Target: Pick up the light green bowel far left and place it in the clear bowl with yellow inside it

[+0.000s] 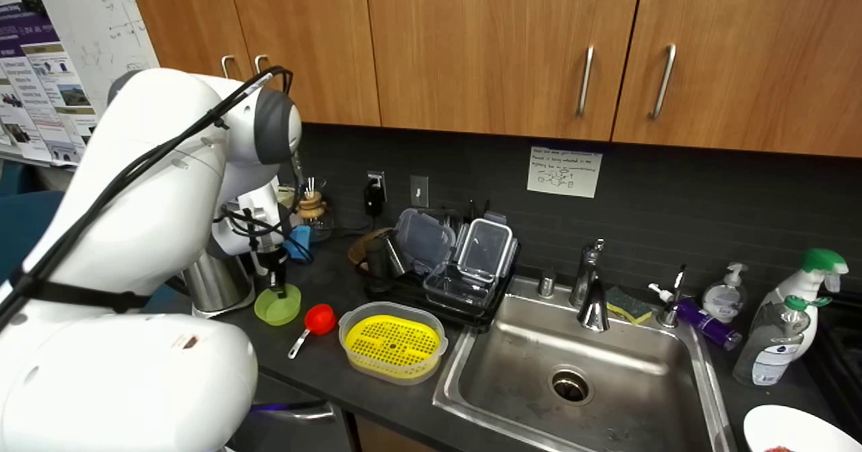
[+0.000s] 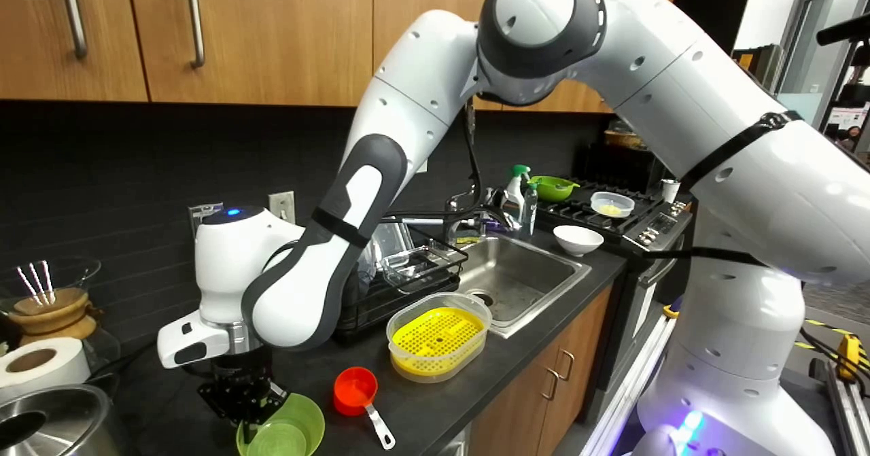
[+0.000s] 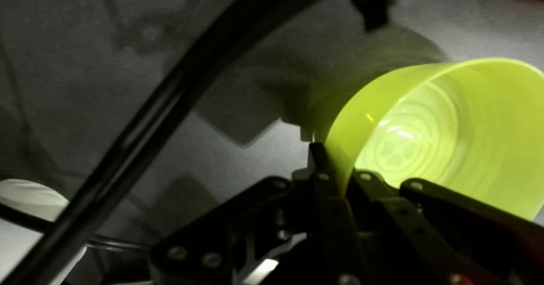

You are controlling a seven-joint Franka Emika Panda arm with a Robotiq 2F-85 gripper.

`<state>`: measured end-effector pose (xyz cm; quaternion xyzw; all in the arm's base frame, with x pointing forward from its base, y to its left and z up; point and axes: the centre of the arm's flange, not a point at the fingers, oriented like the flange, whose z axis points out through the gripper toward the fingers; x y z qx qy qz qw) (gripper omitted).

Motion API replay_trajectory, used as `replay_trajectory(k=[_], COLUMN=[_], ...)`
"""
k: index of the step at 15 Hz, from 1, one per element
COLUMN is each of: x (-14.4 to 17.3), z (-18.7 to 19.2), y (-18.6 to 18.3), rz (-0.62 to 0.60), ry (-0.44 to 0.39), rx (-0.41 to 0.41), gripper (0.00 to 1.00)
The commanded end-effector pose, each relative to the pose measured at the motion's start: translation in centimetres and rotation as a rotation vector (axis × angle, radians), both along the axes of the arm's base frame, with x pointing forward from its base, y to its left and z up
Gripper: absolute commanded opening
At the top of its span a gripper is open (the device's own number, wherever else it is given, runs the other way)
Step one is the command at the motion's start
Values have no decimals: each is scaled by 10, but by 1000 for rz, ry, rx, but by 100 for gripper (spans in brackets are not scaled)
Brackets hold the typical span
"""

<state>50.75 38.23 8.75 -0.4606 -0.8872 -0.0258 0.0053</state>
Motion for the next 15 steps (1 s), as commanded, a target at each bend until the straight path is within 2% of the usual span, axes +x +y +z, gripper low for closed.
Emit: replay_trajectory(k=[1, 3, 7, 15], x=[-17, -24, -34, -41], z=[14, 15, 25, 44], y=[0, 2, 4, -13], rz=[-20, -10, -39, -86], ry=[45, 107, 157, 143], rx=[-54, -81, -120, -114], gripper=[1, 1, 1, 1])
